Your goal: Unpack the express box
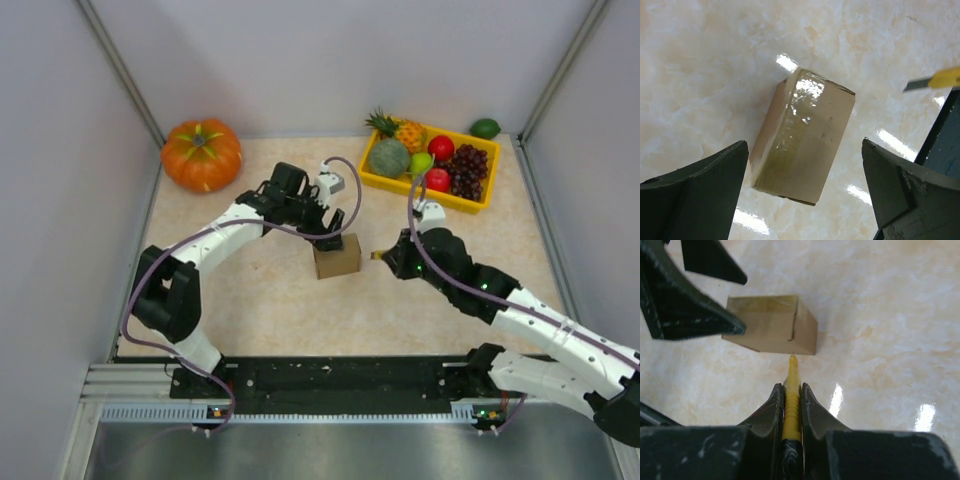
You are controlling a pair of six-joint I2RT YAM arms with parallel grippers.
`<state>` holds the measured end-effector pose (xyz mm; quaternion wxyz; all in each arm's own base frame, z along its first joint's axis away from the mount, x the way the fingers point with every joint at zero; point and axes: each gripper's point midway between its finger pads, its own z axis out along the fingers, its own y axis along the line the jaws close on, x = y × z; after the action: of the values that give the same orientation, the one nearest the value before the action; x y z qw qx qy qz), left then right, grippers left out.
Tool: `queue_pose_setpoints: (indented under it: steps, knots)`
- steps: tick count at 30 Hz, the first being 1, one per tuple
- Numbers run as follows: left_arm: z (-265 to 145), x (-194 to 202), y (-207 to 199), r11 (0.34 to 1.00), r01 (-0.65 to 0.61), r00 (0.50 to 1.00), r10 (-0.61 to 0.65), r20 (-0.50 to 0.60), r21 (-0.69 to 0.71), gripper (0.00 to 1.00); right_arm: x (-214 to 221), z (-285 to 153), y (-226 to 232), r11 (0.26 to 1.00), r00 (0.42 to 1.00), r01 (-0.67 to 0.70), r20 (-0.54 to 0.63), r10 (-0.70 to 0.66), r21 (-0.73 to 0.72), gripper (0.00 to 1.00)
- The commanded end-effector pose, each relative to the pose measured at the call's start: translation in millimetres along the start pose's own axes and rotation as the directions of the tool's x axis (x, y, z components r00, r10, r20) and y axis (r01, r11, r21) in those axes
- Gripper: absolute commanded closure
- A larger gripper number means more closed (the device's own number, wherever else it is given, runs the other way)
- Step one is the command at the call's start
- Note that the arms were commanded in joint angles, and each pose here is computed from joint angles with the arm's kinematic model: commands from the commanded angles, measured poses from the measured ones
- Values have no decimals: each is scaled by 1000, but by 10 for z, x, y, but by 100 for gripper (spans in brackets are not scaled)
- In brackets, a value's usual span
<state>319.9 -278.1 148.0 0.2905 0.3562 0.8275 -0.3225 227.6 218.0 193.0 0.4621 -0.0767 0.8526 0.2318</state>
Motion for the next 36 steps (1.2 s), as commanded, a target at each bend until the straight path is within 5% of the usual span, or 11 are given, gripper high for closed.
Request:
queue_pose_setpoints:
  steps: [1,8,19,31,36]
  knots:
    - [37,-125,-123,988,-152,988,152,21,14,1,-327,-165,-168,993,991,-111,78,106,51,100]
    - [302,121,7,950,-298,948,284,-143,-87,1,-383,-124,-239,987,987,-147,75,142,60,100]
    - [380,276,92,929,-357,922,334,-198,-99,2,-327,-94,-263,983,983,-178,63,174,49,100]
    - [367,521,84,882,-465,872,443,-209,-70,45,-370,55,-198,971,968,-238,84,237,1,100]
    - [344,530,107,822,-563,820,541,-187,-84,48,-333,129,-175,972,967,-234,92,237,-38,100]
